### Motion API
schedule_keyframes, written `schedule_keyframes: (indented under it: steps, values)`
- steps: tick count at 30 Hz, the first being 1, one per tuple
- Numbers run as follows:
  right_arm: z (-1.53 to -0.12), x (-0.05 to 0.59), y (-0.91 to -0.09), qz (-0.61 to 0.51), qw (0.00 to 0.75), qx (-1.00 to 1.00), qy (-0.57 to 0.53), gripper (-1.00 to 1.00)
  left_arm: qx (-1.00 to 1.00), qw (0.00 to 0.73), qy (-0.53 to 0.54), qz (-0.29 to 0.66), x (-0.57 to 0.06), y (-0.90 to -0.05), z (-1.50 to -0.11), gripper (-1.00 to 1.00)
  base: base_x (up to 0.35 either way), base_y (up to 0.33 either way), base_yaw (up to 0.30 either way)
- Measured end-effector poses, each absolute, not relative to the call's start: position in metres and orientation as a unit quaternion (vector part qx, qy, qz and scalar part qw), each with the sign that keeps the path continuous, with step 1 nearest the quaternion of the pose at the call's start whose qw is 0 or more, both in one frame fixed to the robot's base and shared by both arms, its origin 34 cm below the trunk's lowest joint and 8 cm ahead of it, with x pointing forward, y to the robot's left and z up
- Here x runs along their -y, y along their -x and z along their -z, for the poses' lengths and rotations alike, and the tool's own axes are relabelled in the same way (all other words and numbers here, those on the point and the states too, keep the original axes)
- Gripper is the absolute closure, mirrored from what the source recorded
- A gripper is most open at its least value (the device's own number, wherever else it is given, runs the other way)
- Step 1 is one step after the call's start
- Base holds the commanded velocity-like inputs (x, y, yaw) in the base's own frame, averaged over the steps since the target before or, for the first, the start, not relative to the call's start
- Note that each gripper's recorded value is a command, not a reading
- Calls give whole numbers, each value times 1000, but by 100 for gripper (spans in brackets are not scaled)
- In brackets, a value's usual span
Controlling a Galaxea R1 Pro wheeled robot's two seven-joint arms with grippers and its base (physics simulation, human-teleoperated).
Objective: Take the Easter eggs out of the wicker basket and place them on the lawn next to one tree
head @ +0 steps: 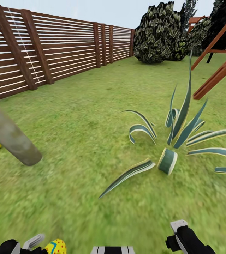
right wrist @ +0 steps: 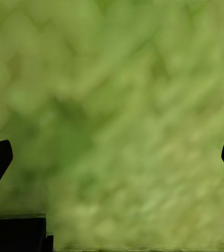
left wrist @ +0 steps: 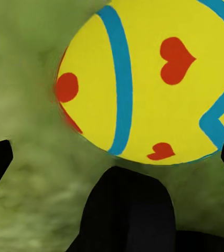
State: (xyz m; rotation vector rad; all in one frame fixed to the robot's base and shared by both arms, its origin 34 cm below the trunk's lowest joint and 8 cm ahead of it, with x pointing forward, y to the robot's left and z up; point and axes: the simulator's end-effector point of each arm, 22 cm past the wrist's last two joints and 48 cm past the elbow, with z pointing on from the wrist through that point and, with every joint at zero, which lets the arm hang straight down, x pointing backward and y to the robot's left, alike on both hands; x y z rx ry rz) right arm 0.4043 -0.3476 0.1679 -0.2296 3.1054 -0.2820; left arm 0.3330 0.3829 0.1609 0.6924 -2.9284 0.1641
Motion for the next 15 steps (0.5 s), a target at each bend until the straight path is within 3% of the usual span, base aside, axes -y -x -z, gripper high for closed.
schedule_keyframes:
  steps: [15]
  values:
    - [-184, 349, -414, 92, 27, -993, 71, -100, 971, 34, -227, -61, -383, -353, -178, -100, -314, 0, 0]
